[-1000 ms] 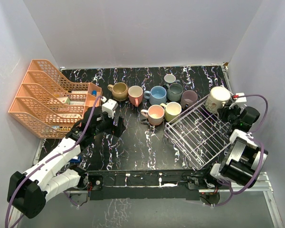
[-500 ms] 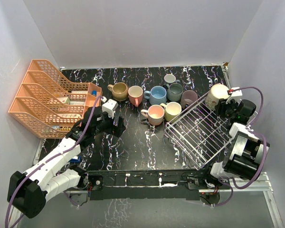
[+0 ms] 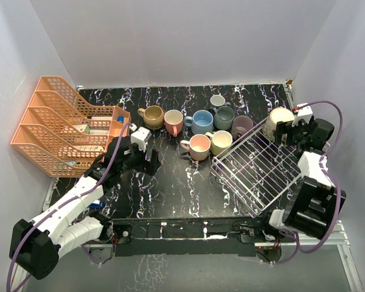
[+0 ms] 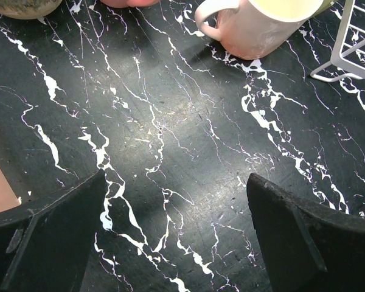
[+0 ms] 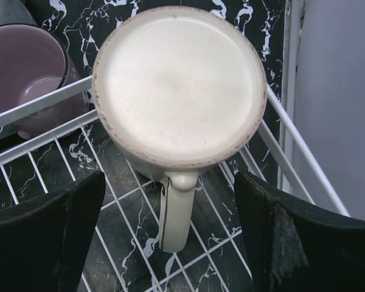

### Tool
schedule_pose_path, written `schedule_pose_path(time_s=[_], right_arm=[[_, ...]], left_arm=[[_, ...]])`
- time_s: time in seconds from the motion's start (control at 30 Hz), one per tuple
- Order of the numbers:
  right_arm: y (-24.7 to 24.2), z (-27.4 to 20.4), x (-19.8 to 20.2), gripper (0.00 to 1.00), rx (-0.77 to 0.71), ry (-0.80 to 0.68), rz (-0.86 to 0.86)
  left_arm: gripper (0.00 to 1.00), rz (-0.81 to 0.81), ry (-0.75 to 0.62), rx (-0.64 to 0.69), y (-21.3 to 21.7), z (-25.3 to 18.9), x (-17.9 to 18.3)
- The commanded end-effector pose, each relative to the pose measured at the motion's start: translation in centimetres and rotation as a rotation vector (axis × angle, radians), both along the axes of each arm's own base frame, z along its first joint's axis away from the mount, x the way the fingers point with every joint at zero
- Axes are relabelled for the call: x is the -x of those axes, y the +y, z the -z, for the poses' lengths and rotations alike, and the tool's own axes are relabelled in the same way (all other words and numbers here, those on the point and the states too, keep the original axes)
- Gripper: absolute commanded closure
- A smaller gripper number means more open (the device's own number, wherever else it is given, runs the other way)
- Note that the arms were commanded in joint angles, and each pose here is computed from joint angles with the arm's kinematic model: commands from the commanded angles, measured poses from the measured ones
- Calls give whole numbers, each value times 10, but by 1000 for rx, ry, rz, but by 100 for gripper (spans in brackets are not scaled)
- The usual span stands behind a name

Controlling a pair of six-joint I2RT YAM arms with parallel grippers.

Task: Load the cups into the dish rack
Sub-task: Turn the cup upside down in the dish rack, then adjust the cup in the dish rack.

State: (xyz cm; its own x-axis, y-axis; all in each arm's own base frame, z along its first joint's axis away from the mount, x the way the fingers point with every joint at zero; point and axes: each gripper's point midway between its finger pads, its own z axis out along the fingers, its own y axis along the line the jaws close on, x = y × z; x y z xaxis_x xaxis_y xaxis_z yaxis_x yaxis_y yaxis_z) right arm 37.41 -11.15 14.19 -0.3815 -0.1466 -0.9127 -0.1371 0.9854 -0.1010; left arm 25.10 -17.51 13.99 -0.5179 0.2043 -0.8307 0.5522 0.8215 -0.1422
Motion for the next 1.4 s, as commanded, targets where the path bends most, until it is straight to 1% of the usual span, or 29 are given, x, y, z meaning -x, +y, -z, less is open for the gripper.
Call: schedule_pose_path(time_s=[0.0,0.1,0.23,0.33,0.37,0.47,0.5,0.53,0.6,0.63,0.7,0.73,0.83,0.97,1.2,1.37], right_arm=[[6,-44,9,8,97,-36,-63],[18,-55,20,1,108,-39,-116],[29,-64,33,0,107,10,-174],[45,-66,44,1,103,33,-266],[51,-66,48,4,104,39,-306],[66,-56,62,17,156,53,-450],[66,-51,64,22,169,65,-461],[63,-45,63,28,175,82,-454],[51,-33,59,53,179,127,-406],[45,-28,57,60,175,154,-384],[34,-12,51,67,158,210,-336],[29,-8,47,73,159,219,-311],[14,0,35,80,179,208,-241],[-3,0,22,83,210,184,-167],[-35,-6,0,85,256,192,-52],[-47,-9,-11,86,273,193,-5]], left_arm=[[3,14,-27,12,-1,-9,-1],[4,14,-26,10,-1,-8,-1],[6,22,-15,7,-2,-6,0],[9,26,-14,7,-2,-6,1],[10,27,-14,6,-2,-7,0],[14,31,-13,4,-3,-6,1],[15,32,-13,2,-2,-6,1],[16,30,-12,1,-2,-6,1],[17,30,-11,-2,-2,-5,1],[17,29,-11,-4,-2,-5,1],[18,29,-12,-4,-2,-5,0],[18,30,-11,-4,-2,-5,0],[18,28,-9,-6,-2,-4,0],[18,23,-13,-6,-1,-5,0],[19,26,-12,-5,-1,-5,0],[19,29,-17,-2,-1,-6,1]])
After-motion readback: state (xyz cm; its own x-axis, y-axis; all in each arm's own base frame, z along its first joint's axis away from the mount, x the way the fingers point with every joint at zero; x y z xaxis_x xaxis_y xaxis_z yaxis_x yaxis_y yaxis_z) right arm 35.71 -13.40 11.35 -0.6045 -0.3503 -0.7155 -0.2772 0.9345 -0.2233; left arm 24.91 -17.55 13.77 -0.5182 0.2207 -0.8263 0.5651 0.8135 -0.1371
